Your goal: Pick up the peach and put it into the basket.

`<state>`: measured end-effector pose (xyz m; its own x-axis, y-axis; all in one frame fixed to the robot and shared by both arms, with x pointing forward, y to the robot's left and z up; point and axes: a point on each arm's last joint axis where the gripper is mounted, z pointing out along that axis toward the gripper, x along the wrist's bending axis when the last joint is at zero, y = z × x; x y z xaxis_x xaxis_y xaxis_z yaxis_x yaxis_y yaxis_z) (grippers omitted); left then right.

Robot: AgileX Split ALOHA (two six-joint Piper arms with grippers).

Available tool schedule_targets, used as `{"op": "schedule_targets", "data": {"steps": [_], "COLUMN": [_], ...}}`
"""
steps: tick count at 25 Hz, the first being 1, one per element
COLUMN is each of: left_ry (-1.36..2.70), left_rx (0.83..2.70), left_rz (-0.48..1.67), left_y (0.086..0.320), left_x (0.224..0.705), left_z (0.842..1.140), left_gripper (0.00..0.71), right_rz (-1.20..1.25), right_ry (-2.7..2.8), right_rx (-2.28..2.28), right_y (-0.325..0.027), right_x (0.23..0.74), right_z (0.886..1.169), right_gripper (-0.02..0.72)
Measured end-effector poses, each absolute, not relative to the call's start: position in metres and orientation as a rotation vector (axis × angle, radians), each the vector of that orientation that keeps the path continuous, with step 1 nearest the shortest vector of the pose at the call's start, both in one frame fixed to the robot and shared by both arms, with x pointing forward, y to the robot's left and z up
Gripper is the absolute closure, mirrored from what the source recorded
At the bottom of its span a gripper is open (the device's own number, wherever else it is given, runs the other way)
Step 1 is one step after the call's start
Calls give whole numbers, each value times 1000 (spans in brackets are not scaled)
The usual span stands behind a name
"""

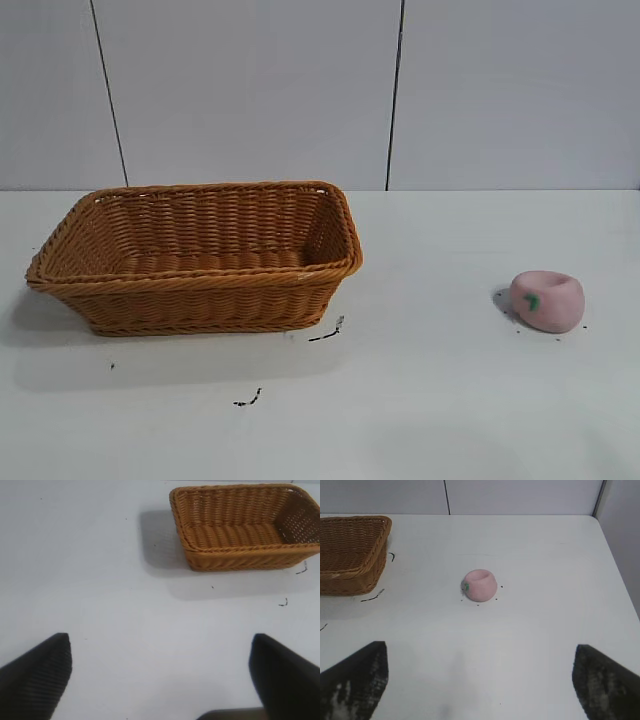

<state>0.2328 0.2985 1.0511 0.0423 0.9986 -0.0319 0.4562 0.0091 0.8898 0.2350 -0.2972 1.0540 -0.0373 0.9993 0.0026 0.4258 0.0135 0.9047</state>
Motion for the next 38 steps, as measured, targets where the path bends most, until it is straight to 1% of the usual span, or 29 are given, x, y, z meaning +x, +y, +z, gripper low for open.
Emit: {"op": "schedule_targets", "data": {"steps": [9,11,14,20,25,32,36,38], "left_ry": [1518,1518,1518,1518,1518,1518,1518,1518], "left_rx": [1553,1553,1553,1553,1553,1553,1553,1553], "left_rz": [894,894,894,894,894,894,894,894], "left_y": [298,298,298,298,298,298,298,298], "left_x": [233,233,233,233,233,233,233,233], "left_z": [1051,1051,1051,1051,1051,1051,1051,1051], "left_gripper": [17,17,17,17,17,17,17,17], "right_rz": [979,955,918,811,675,474,377,337], "right_ry": [1572,1599,1637,1738,1855,2011,2079,2106], "right_rx": [1517,1544,1583,1687,1804,1936,1992,2014], "right_y": [-297,-297,-297,-295,-294,-291,-290,-290], "right_x": [238,245,263,334,408,515,567,588], "right_z": [1054,1055,1065,1090,1092,1065,1039,1021], "right_gripper": [8,8,8,8,8,8,8,8]}}
